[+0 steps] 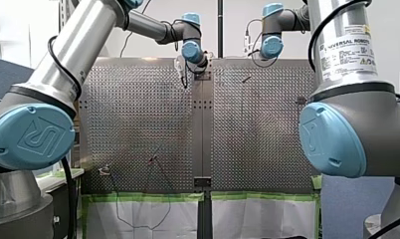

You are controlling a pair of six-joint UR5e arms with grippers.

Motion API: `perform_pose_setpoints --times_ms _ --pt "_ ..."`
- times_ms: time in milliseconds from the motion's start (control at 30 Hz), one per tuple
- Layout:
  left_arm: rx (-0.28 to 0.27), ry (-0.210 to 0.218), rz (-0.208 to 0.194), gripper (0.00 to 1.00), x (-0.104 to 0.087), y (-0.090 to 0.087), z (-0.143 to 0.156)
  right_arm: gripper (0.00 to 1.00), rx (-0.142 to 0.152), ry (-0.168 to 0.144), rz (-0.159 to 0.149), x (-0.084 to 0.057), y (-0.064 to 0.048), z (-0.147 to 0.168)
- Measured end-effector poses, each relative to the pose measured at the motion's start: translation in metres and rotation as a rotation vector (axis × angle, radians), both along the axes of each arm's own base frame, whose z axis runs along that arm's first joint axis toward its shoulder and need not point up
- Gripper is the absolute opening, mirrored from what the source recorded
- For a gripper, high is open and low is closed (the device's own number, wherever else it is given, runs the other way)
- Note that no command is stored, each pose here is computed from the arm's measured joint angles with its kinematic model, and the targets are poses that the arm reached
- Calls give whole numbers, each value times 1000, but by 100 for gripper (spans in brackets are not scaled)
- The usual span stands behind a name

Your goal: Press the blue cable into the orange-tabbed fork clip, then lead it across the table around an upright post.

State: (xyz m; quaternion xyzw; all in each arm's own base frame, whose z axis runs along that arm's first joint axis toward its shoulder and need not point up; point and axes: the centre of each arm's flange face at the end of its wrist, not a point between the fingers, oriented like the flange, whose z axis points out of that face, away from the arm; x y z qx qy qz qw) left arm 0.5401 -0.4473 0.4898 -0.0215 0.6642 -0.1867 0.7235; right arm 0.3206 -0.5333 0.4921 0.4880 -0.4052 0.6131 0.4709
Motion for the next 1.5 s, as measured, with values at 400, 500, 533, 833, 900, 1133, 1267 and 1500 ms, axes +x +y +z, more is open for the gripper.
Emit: perform_pose_setpoints --times_ms 400,500,533,833,900,1133,1267,1500 --pt "9 24 -36 0 10 -36 -21 0 11 6 -44 -25 -13 -2" --pt "0 19 -41 0 11 -39 -19 0 12 7 -54 -31 -16 -2" --pt "-2 18 -44 0 12 -41 -19 0 12 7 -58 -33 -18 -2" --pt "-20 39 -75 0 17 -68 -37 0 14 10 -77 -48 -26 -4" --pt "-23 41 -83 0 18 -73 -41 0 16 11 -82 -53 -29 -4" --pt "-20 53 -98 0 20 -87 -57 0 43 19 -98 -62 -41 -21" --pt "-21 54 -99 0 21 -88 -59 0 52 22 -102 -65 -44 -27" --pt "-27 62 -111 0 24 -90 -66 0 61 19 -99 -69 -50 -33"
